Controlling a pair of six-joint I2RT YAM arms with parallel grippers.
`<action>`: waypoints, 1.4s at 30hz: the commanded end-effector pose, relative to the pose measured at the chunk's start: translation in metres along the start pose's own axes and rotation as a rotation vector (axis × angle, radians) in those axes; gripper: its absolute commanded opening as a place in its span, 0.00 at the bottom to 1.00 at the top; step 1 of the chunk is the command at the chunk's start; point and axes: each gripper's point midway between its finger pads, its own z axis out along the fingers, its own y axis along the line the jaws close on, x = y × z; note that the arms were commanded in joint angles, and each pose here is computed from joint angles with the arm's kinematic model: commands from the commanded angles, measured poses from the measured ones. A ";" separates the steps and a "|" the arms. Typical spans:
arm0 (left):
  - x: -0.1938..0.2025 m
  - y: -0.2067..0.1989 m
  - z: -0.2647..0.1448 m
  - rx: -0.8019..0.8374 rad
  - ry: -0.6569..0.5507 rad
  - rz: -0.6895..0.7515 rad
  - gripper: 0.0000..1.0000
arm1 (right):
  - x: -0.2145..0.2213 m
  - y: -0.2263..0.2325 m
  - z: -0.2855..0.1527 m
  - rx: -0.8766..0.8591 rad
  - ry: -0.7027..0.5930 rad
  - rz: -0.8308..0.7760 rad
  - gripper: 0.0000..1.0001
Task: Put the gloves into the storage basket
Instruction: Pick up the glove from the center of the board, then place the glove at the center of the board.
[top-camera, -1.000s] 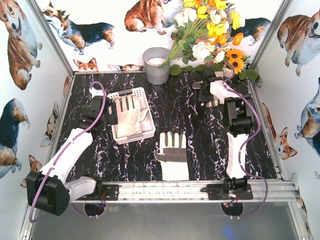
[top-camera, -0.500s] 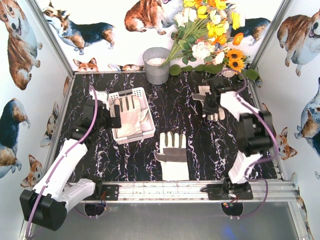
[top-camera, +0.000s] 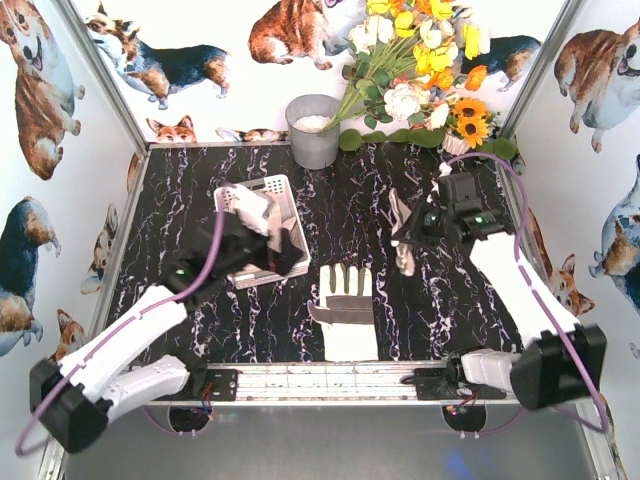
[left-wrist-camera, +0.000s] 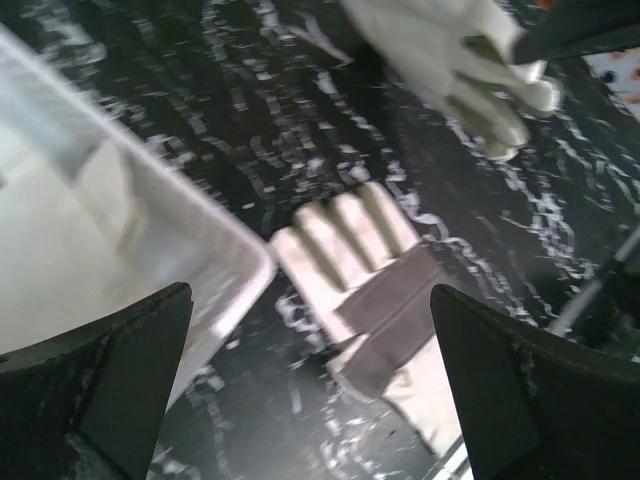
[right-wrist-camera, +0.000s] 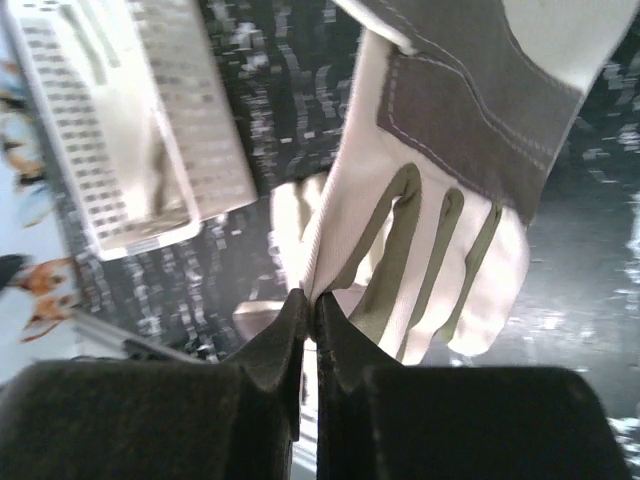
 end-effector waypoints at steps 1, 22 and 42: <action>-0.015 -0.047 0.030 0.066 -0.114 -0.021 1.00 | -0.007 0.059 -0.023 -0.220 -0.063 0.102 0.00; -0.021 -0.153 0.116 0.148 -0.206 -0.006 0.99 | -0.030 0.126 -0.083 -0.483 -0.205 0.418 0.00; 0.025 -0.219 0.131 0.498 0.078 0.010 0.01 | 0.002 0.015 -0.095 0.140 -0.243 0.381 0.00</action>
